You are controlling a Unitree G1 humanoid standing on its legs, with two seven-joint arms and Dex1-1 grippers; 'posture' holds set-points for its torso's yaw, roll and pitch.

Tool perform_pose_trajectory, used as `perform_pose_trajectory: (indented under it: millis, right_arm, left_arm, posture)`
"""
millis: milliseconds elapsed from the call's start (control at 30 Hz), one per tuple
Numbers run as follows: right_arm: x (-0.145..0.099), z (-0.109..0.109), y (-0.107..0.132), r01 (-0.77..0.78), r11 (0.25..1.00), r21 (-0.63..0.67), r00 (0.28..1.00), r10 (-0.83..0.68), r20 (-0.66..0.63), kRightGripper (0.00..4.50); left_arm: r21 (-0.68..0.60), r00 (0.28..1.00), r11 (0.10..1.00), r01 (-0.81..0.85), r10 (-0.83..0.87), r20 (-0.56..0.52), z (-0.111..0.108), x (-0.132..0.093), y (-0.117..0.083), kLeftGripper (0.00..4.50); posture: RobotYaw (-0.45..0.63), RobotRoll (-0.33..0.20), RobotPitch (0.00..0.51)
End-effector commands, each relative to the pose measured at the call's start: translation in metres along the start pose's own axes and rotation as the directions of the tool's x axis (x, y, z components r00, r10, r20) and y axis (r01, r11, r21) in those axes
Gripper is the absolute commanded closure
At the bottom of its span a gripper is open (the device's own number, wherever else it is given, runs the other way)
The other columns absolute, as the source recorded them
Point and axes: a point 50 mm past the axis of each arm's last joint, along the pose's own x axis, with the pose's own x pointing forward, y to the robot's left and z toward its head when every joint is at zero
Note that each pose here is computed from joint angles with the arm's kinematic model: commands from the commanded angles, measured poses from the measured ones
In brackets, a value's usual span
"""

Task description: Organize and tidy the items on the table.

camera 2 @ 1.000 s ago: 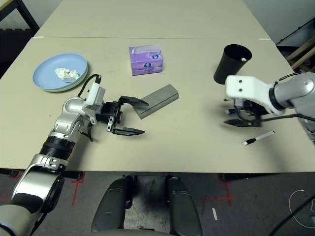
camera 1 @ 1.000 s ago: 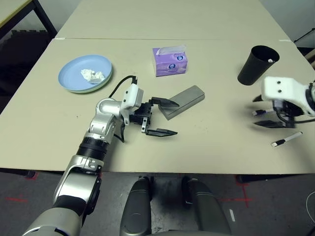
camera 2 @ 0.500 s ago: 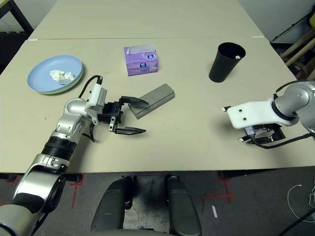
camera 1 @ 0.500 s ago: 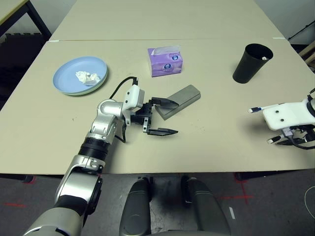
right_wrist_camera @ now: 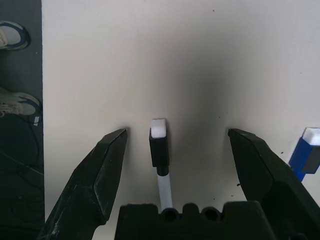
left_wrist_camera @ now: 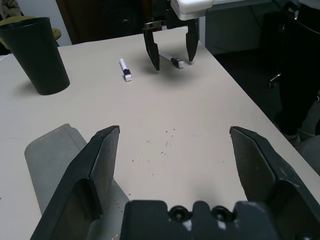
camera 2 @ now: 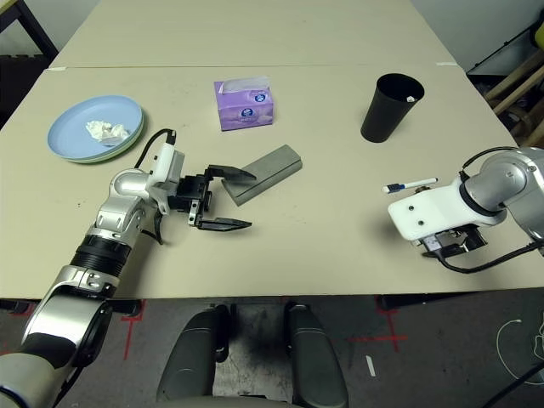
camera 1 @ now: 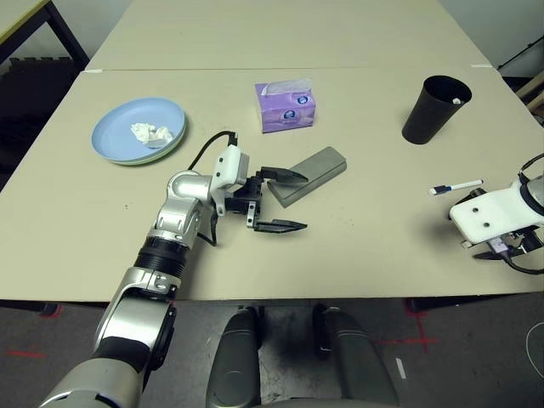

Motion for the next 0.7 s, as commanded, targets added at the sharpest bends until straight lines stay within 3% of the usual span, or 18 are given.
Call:
perform_pose_trajectory:
  millis: [33,267,300,367,667,700]
  right_arm:
    - [0.002,-0.003,0.003,-0.033,0.999,-0.006,0.999,0.033,-0.029,0.0]
    - [0.006,-0.004,0.003,-0.035,0.999,-0.011,0.998,0.035,-0.06,0.0]
    - [0.006,-0.004,0.003,-0.036,0.999,-0.011,0.997,0.036,-0.064,0.18]
    - [0.007,-0.004,0.003,-0.039,0.999,-0.013,0.997,0.038,-0.066,0.61]
    - [0.005,0.004,-0.001,-0.042,0.999,-0.009,0.999,0.042,-0.034,4.08]
    - [0.004,0.008,-0.003,-0.034,0.999,-0.002,0.999,0.034,-0.013,4.18]
  left_arm:
    - [-0.002,1.0,1.0,0.005,-0.005,-0.024,-0.001,-0.001,0.0,0.01]
    - [-0.002,1.0,1.0,-0.001,0.0,-0.027,-0.001,-0.001,0.0,0.01]
    - [-0.002,1.0,1.0,-0.001,0.001,-0.027,-0.001,-0.001,0.0,0.0]
    - [-0.001,1.0,1.0,-0.001,0.001,-0.027,-0.001,-0.001,0.0,0.0]
    - [-0.001,1.0,1.0,-0.004,0.004,-0.031,-0.001,-0.001,0.001,0.0]
    - [0.0,0.999,1.0,-0.005,0.005,-0.032,-0.001,-0.001,0.001,0.0]
  posture:
    - [0.07,0.0,0.213]
    - [0.07,0.0,0.213]
    - [0.07,0.0,0.213]
    - [0.07,0.0,0.213]
    - [0.07,0.0,0.21]
    - [0.07,0.0,0.21]
